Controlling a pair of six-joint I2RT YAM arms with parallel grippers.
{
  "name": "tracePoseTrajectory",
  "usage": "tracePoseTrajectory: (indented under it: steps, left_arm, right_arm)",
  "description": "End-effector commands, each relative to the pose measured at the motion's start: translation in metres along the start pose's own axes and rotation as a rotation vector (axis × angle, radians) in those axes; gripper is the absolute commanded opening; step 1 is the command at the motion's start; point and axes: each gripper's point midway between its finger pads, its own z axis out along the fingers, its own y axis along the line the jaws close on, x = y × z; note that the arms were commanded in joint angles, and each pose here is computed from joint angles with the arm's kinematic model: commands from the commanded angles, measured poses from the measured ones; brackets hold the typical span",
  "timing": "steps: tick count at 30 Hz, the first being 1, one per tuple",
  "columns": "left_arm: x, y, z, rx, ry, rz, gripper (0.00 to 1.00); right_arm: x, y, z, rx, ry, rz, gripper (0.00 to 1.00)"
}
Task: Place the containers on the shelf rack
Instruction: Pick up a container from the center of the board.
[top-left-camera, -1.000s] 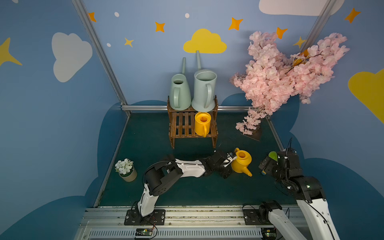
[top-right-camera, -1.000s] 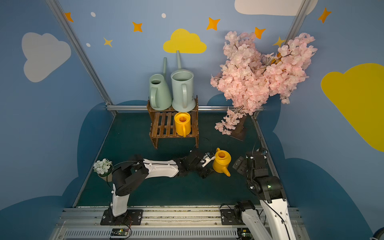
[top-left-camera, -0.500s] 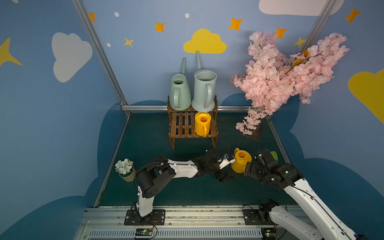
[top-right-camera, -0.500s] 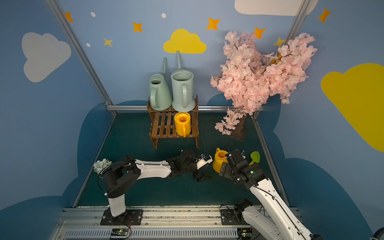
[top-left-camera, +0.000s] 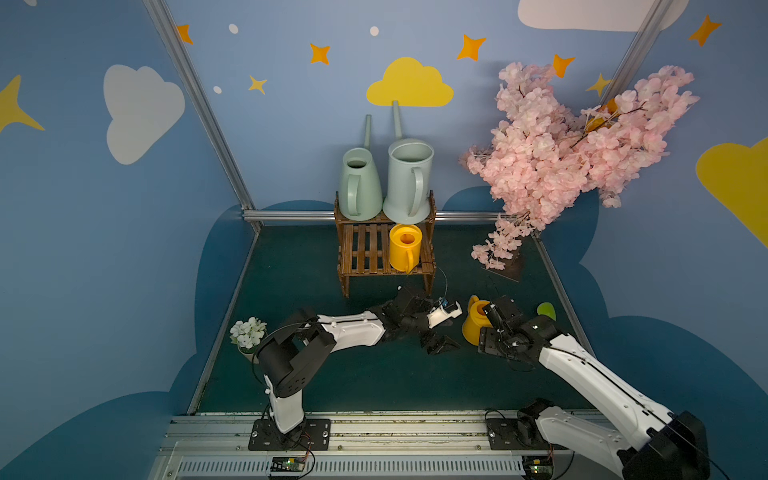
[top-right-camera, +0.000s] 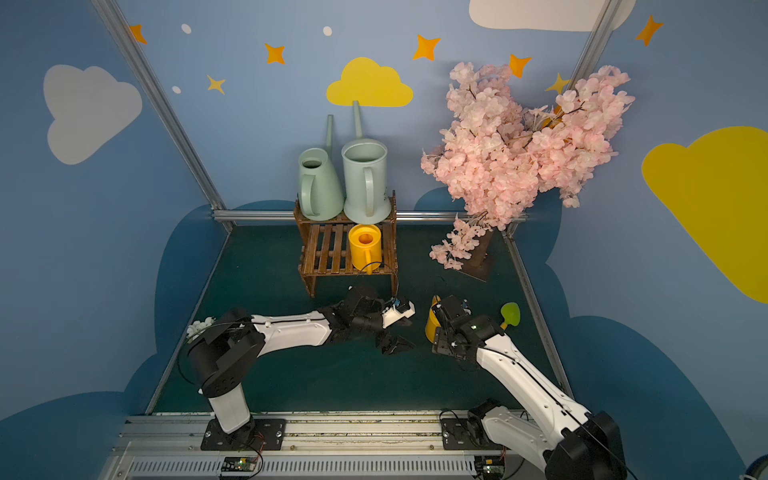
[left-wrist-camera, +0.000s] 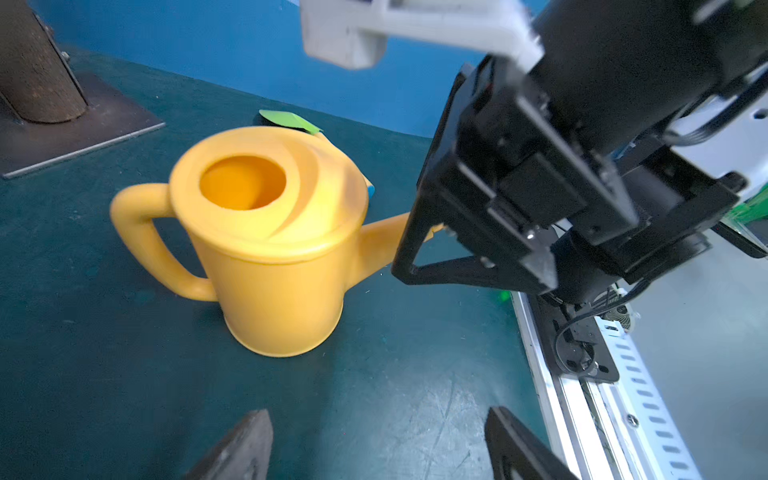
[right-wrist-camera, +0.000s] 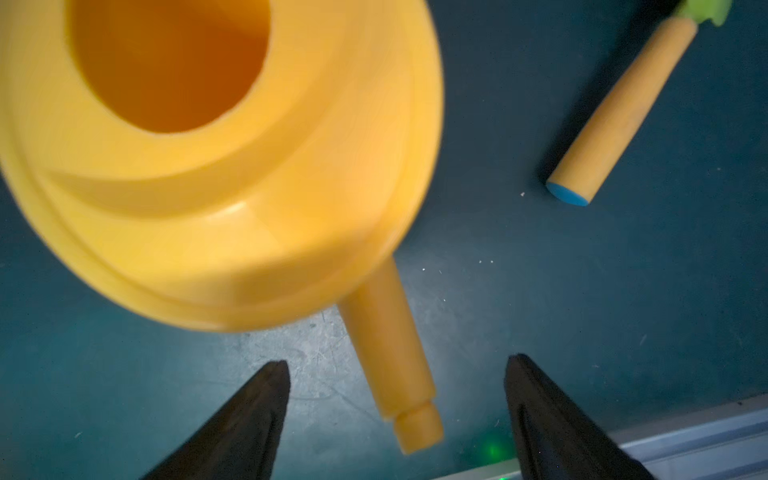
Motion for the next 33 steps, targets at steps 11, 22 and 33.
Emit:
tracePoseTrajectory:
  steps: [11, 22, 33]
  left_arm:
    - [-0.005, -0.011, -0.026, 0.051, 0.004, 0.046, 0.85]
    - [-0.011, -0.009, -0.046, 0.069, 0.013, 0.036, 0.85]
    - [-0.014, -0.014, -0.084, 0.158, 0.021, 0.071, 0.85]
  right_arm:
    - [-0.007, 0.018, 0.014, -0.021, 0.048, -0.147, 0.47]
    - [0.005, 0.015, 0.019, -0.056, 0.081, -0.172, 0.23]
    - [0.023, 0.042, 0.010, -0.157, 0.145, -0.243, 0.17]
